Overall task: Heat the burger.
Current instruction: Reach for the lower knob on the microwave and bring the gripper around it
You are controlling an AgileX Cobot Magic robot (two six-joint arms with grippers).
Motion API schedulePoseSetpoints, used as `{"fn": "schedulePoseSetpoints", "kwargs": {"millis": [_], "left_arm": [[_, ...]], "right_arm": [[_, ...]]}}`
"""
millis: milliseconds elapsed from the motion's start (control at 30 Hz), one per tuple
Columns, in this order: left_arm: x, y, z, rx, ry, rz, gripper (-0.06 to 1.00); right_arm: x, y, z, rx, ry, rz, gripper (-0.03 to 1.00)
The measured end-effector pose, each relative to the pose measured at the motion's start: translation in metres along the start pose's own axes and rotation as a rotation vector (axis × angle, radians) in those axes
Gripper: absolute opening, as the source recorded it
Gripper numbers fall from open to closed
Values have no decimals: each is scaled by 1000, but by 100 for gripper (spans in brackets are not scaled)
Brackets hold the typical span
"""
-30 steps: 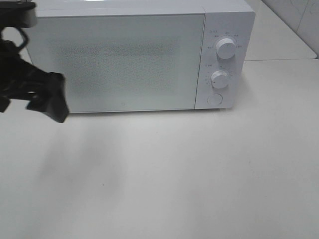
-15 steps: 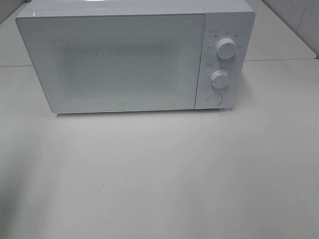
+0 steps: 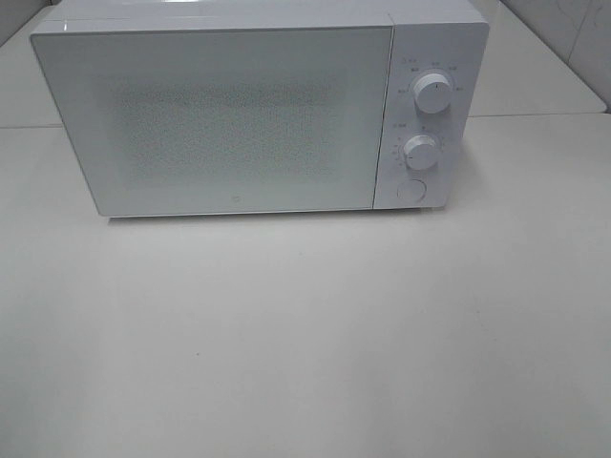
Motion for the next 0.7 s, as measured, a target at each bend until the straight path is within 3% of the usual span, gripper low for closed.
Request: {"fn": "schedulePoseSetpoints", "kwargs": {"millis": [133,167,267,700], "left_arm": [[4,16,0,23,-5,-110,99],[8,27,1,42,-9,-196,99],[12,36,2,56,-11,-258,99],[13,35,2,55,-11,-252,99]], "right_arm": [[0,0,0,0,0,0,76],[0,0,0,0,0,0,76],[0,0,0,0,0,0,76],[0,0,0,1,1,0,76]]}}
Point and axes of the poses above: a point on each arm's last joint axis where the gripper is mounted, y pointing back along that axis away from the gripper, z along the wrist's bending axis when the last joint is at zero, x = y × z, the point moved 5 cm from there along -y, pointing out along that axis toward the gripper, and after that the axes turned 13 degrees about y, right-handed, at the moved point
